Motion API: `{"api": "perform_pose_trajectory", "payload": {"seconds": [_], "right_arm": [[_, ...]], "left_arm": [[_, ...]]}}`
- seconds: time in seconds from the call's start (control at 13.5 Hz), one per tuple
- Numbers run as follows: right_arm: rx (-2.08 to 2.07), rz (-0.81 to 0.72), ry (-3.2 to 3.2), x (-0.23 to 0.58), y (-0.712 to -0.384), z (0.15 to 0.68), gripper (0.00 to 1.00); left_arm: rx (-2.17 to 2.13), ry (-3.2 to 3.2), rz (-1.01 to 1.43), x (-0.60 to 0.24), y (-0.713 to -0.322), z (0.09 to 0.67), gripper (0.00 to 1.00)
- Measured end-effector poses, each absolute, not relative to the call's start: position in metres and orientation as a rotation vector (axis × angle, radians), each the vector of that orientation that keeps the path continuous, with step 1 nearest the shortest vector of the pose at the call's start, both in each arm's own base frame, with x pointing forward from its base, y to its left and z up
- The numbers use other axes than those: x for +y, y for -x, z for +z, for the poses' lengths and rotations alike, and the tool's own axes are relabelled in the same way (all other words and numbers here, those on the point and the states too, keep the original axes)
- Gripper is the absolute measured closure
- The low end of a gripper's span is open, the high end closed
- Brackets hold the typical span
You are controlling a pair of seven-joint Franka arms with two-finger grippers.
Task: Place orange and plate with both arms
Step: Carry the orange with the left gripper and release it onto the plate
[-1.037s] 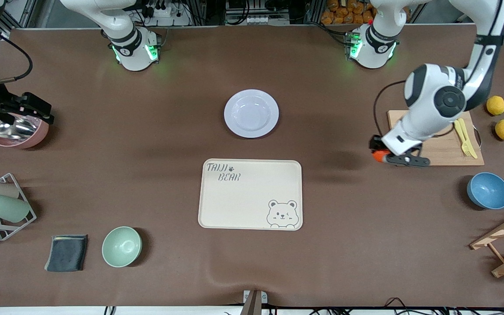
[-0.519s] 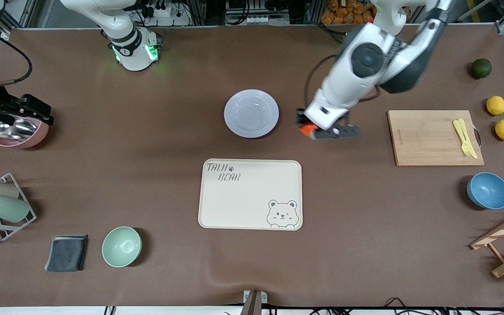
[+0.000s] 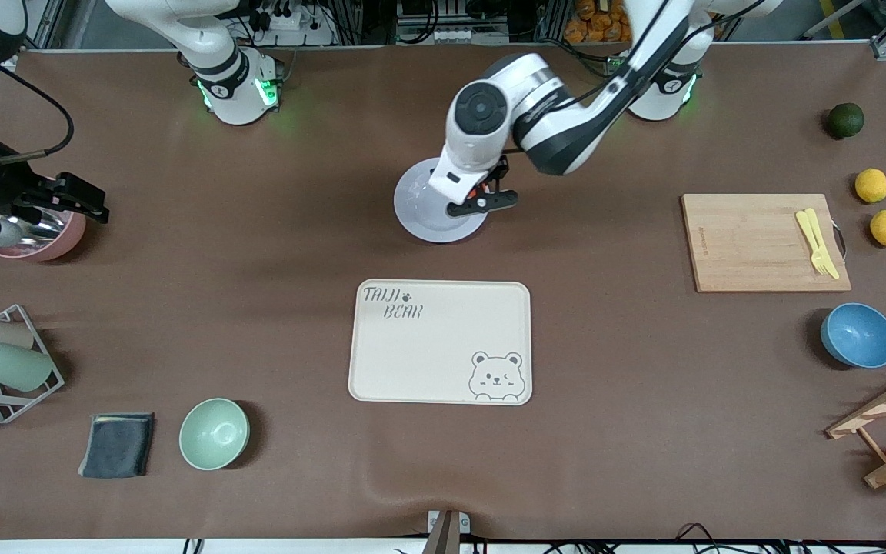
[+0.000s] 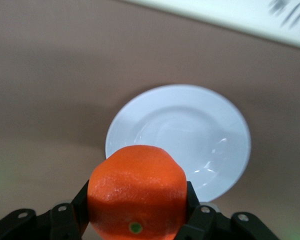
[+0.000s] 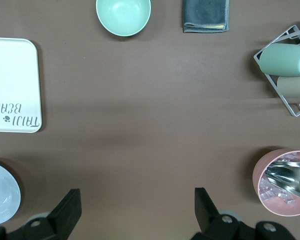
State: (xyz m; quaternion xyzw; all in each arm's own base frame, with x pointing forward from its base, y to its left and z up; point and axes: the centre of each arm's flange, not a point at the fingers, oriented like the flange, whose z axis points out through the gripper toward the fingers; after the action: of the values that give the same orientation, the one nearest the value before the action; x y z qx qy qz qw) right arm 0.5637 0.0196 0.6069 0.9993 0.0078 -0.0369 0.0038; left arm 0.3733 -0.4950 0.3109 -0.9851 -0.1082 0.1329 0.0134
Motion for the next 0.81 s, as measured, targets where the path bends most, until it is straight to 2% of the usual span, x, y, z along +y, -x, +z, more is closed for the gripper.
{"api": "perform_pose_trajectory", "payload": {"seconds": [0.3,0.59,0.81], "right_arm": [[0.032,-0.122,-3.132,0.019,-0.564,0.605,0.00],[0.033,-0.131,-3.132,0.019,-0.565,0.602,0.00],[0.033,-0.171,-3.152,0.021,-0.563,0.598,0.00]], "left_arm": [[-0.389,3.024,0.328,-0.534,-0.335,0.238,0.28],[-0.425,2.999,0.274,-0.552,-0.337,0.201,0.28],[-0.429,3.006,0.267,-0.558,-0.334,0.199,0.28]]}}
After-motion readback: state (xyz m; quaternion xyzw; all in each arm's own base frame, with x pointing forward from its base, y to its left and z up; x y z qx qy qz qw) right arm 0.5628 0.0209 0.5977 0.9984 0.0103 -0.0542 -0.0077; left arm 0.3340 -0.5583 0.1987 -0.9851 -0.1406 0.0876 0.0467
